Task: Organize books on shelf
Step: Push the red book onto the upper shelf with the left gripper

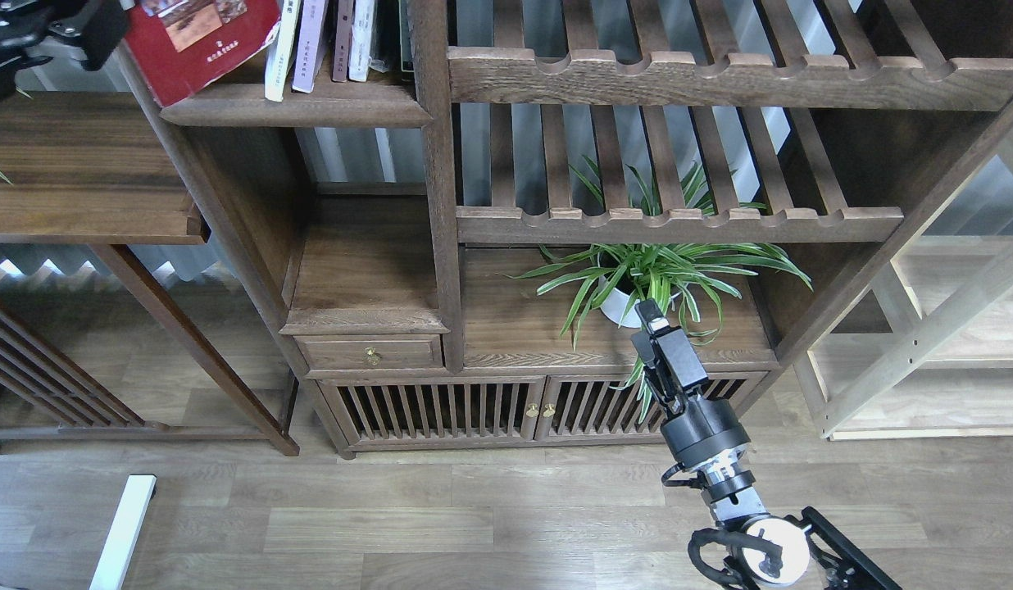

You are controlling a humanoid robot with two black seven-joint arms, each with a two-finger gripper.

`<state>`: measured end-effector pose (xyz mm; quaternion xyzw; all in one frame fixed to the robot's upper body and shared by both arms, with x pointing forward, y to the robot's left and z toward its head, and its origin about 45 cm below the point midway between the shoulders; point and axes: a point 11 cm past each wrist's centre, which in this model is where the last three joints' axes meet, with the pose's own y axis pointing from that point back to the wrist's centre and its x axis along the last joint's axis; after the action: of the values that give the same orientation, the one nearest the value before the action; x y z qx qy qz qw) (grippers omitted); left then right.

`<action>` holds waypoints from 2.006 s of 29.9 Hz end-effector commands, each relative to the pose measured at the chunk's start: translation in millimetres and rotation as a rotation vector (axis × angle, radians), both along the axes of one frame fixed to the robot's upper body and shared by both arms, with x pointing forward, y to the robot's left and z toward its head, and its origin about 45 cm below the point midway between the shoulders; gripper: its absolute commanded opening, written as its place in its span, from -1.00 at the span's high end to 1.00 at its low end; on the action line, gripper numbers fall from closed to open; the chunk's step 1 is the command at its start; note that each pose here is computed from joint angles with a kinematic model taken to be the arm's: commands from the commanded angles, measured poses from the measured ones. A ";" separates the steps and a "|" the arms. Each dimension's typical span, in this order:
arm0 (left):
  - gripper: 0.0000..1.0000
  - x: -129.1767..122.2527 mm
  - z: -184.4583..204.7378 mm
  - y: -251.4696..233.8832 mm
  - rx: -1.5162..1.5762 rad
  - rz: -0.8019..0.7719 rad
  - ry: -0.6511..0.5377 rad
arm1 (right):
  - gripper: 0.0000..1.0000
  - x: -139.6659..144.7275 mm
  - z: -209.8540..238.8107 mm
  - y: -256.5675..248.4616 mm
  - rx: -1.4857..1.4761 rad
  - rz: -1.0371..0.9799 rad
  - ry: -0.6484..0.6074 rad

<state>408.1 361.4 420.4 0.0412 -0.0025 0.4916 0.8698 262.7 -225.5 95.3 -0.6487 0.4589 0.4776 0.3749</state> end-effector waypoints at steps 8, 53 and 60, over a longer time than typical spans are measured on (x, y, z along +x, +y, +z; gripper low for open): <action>0.94 -2.7 -4.9 11.0 -0.008 0.020 0.021 | -0.97 1.0 0.4 1.2 0.003 0.000 -0.002; 0.94 18.8 -8.8 3.3 0.001 0.022 0.057 | -0.97 -0.5 1.4 0.9 0.004 0.001 -0.004; 0.94 27.6 -1.4 2.4 0.016 0.031 0.053 | -0.97 -0.3 1.8 1.1 0.004 0.002 -0.005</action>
<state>432.3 364.3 416.0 0.0574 0.0202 0.5020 0.8627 262.3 -224.4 97.0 -0.6493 0.4566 0.4774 0.3769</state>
